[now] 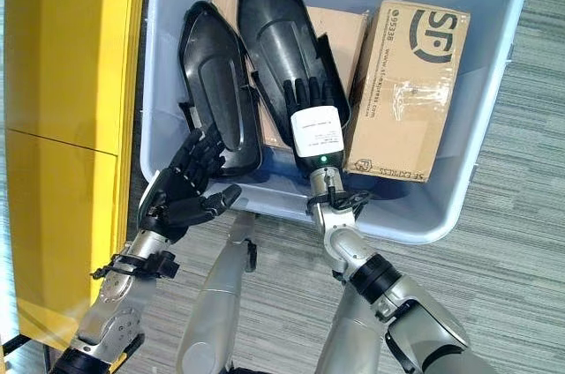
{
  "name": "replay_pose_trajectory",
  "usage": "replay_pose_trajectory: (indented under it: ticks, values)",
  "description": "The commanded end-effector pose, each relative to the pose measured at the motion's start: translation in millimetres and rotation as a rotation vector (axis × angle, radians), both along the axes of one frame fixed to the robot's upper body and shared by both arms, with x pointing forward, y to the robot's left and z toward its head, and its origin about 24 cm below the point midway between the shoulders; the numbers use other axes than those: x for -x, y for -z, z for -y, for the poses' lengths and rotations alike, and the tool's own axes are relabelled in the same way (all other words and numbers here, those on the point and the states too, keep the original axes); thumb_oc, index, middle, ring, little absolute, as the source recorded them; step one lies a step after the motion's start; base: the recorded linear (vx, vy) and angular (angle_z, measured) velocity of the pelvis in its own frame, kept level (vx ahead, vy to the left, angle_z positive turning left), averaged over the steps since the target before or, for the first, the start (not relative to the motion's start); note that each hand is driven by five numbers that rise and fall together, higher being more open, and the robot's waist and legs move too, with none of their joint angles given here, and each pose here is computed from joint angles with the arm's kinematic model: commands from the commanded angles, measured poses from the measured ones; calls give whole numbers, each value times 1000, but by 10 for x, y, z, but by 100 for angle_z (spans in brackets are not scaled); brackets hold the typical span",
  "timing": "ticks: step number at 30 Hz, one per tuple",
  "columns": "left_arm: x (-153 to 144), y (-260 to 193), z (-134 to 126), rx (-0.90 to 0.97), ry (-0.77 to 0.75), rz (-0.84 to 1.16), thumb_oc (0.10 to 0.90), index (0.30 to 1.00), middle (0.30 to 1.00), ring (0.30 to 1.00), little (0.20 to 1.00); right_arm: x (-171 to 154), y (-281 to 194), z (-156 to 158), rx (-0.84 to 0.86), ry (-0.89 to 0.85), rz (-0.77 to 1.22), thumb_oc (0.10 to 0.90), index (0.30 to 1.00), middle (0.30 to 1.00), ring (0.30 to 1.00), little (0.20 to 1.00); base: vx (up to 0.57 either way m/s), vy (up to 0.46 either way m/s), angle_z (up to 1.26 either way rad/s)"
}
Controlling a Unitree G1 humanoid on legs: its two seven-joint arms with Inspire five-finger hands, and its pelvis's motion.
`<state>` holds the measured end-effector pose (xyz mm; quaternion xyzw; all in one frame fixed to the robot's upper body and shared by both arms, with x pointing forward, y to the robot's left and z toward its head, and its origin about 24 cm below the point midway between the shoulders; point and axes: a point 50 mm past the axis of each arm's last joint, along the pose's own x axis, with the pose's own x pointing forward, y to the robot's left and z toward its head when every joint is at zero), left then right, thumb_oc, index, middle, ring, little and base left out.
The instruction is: Move parts from the plastic box to the shelf.
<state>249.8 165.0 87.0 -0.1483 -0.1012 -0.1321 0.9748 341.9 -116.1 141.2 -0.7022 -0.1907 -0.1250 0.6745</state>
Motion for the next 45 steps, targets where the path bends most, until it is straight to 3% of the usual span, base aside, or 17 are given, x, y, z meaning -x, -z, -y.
replay_pose_trajectory:
  ticks: [1, 11, 12, 13, 17, 22, 27, 33, 45]
  values:
    - [33, -115, 232, 51, 72, 61, 900, 1000, 1000, 1000, 1000, -170, -154, 268, -32, 127, 55, 900, 1000, 1000, 1000, 1000, 0, 0, 0]
    - [-13, -121, 292, 57, 97, 63, 900, 1000, 1000, 1000, 1000, -272, -189, 359, -3, 169, 73, 900, 1000, 1000, 1000, 1000, 0, 0, 0]
    - [-20, -111, 293, 53, 100, 63, 900, 1000, 1000, 1000, 1000, -288, -186, 371, -7, 173, 58, 747, 786, 786, 786, 786, 0, 0, 0]
    - [-21, -108, 299, 52, 102, 64, 900, 1000, 1000, 1000, 1000, -295, -166, 378, -10, 174, 45, 400, 300, 300, 300, 300, 0, 0, 0]
    - [-25, -120, 298, 53, 100, 68, 900, 1000, 1000, 1000, 1000, -290, -93, 346, -39, 109, 50, 400, 300, 300, 300, 300, 0, 0, 0]
    - [-39, -139, 291, 66, 108, 71, 900, 1000, 1000, 1000, 1000, -235, -260, 62, -60, -159, 127, 400, 300, 300, 300, 300, -1, 10, -1]
    - [-36, -172, 258, 57, 115, 86, 900, 1000, 1000, 1000, 1000, -134, -350, -122, -64, -282, 124, 400, 300, 300, 300, 300, -19, 14, -1]
    - [-5, -188, 146, 103, 12, 102, 900, 1000, 1000, 1000, 1000, 249, -512, -450, -196, -606, 296, 400, 300, 300, 300, 300, 3, 63, -6]
    - [85, -203, 45, 43, -25, 150, 900, 1000, 1000, 1000, 1000, 549, -783, -383, -436, -694, 472, 400, 300, 300, 300, 300, 14, 14, -2]
